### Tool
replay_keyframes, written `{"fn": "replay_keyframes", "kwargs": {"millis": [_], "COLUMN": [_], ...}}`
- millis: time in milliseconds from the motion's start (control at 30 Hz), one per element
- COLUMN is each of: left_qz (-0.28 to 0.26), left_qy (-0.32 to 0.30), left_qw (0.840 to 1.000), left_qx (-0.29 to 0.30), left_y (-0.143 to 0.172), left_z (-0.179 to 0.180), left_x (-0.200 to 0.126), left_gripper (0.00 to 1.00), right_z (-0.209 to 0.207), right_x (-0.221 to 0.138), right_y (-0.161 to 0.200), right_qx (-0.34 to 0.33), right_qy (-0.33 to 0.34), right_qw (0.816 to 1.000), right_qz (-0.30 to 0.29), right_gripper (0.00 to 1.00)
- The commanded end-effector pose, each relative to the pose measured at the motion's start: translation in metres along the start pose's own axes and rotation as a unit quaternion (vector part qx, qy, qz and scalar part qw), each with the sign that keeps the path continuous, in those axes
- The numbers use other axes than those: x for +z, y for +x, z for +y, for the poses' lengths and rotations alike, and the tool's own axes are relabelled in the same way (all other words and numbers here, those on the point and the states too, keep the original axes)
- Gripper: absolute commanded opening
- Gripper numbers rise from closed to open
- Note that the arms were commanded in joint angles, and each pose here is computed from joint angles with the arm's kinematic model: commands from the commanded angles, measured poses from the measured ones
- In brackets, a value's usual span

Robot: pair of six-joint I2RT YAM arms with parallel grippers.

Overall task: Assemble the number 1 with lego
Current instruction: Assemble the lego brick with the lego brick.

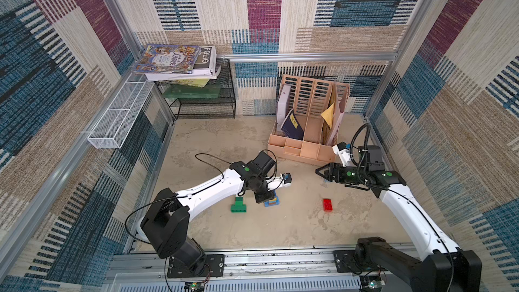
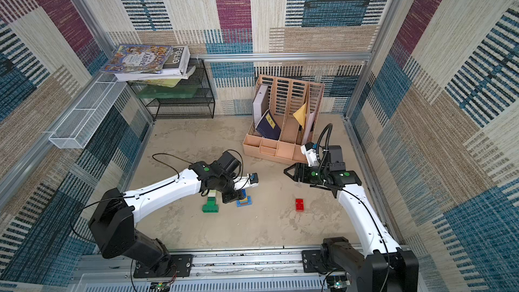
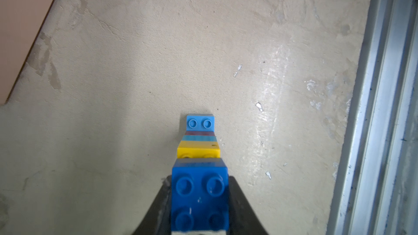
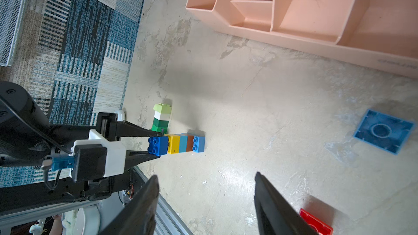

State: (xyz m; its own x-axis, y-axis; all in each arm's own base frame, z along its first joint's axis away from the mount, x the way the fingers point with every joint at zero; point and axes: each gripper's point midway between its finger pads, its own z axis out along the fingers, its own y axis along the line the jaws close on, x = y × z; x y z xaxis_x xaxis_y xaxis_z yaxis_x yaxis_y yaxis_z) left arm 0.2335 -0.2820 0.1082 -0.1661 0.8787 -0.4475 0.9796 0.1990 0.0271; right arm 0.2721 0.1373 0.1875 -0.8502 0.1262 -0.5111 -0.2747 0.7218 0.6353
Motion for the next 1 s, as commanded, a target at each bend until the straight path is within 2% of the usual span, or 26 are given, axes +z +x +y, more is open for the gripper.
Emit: {"fn": "replay_keyframes", "kwargs": {"millis": [0,300,433,600,700,833,967], "left_qz": [0.012,0.024,0.031,0.028,0.016,-0.018,-0.061], "left_qy": [0.005,0.009,0.009,0.002,-0.01,-0.036,-0.054], "left_qw": [1.0,1.0,0.999,1.0,1.0,0.999,0.996], "left_qx": [0.004,-0.011,-0.011,-0.013,-0.015,-0.014,-0.024], "left_y": [0.005,0.01,0.017,0.016,0.01,-0.005,-0.019], "left_z": [-0.002,-0.005,-0.008,-0.006,-0.002,0.005,0.005], "left_x": [0.001,0.009,0.01,0.008,0.002,-0.014,-0.039], "left_gripper": [0.18,0.22,0.26,0.41,0.54,0.71,0.79], "right_z": [0.003,0.004,0.003,0.004,0.005,0.007,0.01], "right_x": [-0.001,-0.002,-0.001,-0.001,-0.001,0.0,0.004], "right_y": [0.0,0.001,0.0,0.0,0.001,0.002,0.006], "right_qx": [-0.004,-0.004,-0.003,-0.003,-0.004,-0.01,-0.028], "right_qy": [-0.007,-0.007,-0.007,-0.007,-0.008,-0.006,-0.002], "right_qw": [1.0,1.0,1.0,1.0,1.0,1.0,1.0], "right_qz": [-0.001,-0.003,-0.004,-0.004,-0.003,0.001,0.01], "right_gripper": [0.68,0.68,0.68,0.68,0.69,0.71,0.72]}}
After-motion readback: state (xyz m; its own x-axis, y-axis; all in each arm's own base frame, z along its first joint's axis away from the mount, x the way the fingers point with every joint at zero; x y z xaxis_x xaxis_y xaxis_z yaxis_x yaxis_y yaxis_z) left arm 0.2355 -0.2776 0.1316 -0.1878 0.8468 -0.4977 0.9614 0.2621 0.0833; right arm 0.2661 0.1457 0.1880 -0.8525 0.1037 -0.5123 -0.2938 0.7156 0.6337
